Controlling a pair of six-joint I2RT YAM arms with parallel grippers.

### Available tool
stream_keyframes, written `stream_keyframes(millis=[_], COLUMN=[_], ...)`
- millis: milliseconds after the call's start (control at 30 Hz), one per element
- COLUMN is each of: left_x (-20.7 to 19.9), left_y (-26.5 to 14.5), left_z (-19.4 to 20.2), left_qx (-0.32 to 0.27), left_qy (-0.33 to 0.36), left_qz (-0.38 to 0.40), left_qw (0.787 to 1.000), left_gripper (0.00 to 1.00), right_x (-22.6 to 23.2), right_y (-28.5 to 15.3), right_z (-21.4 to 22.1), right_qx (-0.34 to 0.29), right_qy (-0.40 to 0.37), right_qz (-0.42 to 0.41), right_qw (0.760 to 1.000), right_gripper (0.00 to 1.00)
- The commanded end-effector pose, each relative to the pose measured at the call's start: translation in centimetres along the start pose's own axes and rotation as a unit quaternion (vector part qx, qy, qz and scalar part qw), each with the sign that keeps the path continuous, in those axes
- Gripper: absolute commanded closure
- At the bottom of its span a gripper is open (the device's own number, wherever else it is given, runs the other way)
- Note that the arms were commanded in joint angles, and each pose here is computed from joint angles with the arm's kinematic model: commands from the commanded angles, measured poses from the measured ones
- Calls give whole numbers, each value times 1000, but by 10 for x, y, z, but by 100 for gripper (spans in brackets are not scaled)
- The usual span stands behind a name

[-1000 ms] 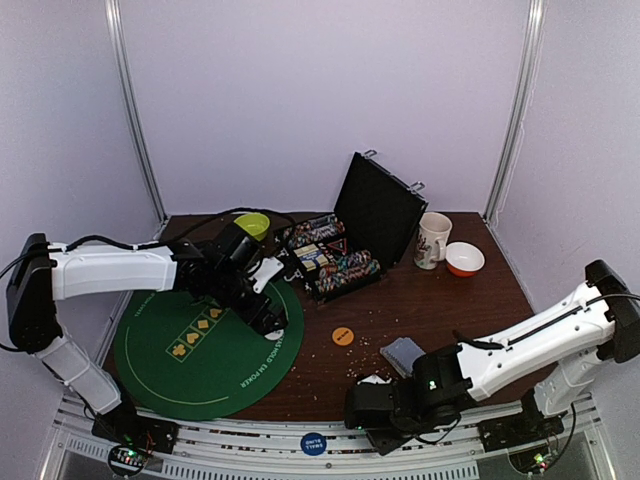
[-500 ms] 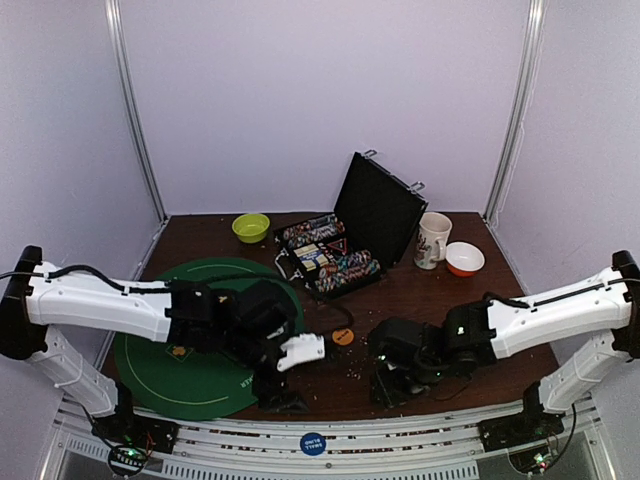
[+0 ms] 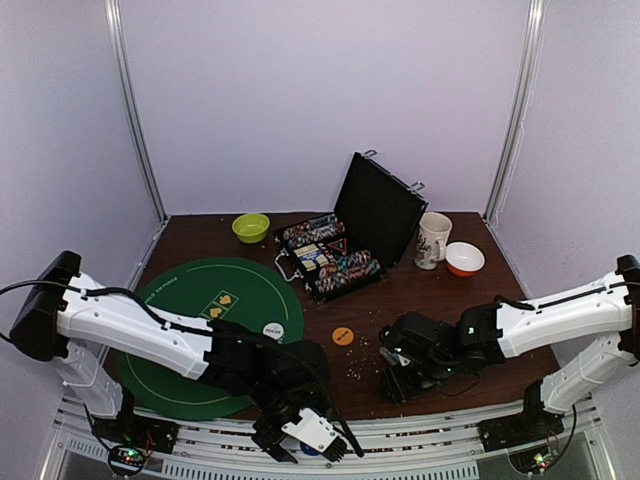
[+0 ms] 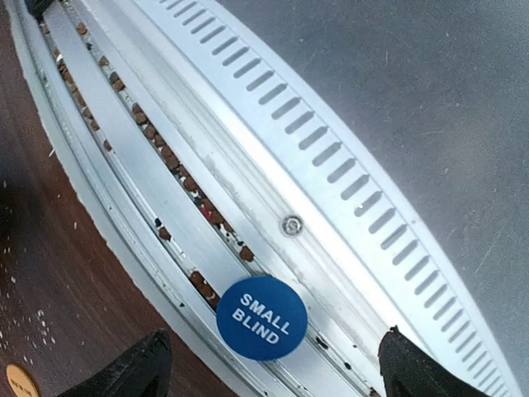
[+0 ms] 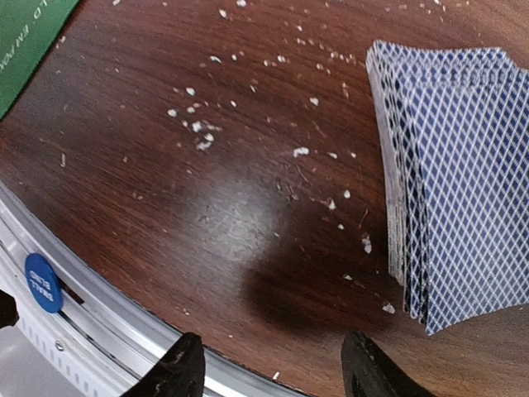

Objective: Distribute texas hold em gaming equipment
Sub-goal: Pick up the small blind button from the corner of the board.

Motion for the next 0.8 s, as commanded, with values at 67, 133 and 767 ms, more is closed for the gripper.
stream_keyframes(millis=[67, 133, 767], left_x=[7, 13, 15], left_y=[30, 34, 48], left_z=[5, 3, 24], left_qx=[26, 33, 116], left_qy=[102, 118, 115], left_qz=[46, 46, 85], left_qw=[993, 991, 983], left_gripper=[12, 14, 40], right_x=[-4, -4, -6], right_y=[4, 5, 13], right_z=[6, 8, 19], right_qx=[-6, -3, 7], right_qy=[-9, -10, -11], right_qz=[-20, -26, -49], right_qw=[1000, 1000, 999], right_gripper=[40, 40, 39])
Point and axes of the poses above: each gripper's point midway between its finger pads, its own y axis out along the fingers, its own x axis along the line the jaws close on, z = x × y, the point moved 5 cm from there along -y, back along the fingers, and after that the axes turned 3 degrees about y, right-handed, at the moved point
